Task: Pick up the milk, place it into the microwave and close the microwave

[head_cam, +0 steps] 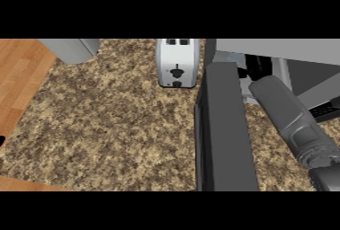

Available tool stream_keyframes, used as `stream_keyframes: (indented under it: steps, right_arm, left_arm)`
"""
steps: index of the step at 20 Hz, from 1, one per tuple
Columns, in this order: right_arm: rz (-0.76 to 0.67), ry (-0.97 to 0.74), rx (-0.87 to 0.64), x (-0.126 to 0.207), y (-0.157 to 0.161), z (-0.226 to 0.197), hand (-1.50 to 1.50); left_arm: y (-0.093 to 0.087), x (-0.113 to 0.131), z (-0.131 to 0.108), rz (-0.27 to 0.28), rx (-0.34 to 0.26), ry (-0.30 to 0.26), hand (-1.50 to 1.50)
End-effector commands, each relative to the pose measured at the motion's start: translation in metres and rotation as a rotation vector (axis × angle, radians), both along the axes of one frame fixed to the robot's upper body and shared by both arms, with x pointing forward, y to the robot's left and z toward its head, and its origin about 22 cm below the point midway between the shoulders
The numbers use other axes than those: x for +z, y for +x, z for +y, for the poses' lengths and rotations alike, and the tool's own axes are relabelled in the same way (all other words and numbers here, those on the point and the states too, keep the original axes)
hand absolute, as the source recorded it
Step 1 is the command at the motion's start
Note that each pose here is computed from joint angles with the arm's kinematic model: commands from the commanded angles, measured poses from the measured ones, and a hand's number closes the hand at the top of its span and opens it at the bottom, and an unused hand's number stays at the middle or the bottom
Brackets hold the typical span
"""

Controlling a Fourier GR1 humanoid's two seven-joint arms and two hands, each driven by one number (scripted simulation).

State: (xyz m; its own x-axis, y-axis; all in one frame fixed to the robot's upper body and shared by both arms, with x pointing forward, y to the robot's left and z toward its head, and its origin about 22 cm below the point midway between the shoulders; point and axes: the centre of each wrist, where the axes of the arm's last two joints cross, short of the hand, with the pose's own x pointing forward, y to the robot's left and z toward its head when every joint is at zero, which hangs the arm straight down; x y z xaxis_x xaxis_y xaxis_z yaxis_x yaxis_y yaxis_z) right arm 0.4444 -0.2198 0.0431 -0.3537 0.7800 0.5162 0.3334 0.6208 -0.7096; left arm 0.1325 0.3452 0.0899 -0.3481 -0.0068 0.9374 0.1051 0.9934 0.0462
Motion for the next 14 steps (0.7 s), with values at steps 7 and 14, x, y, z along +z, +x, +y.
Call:
stream_keyframes:
  steps: [7, 14]
  right_arm:
    - [0.074, 0.254, 0.198, -0.010, -0.004, 0.006, -1.50]
    - [0.151, 0.457, 0.302, -0.028, -0.014, 0.002, -1.50]
  left_arm:
    - [0.013, -0.010, -0.014, 0.004, -0.153, -0.005, -1.50]
    - [0.025, -0.013, -0.030, 0.002, -0.204, -0.007, -1.50]
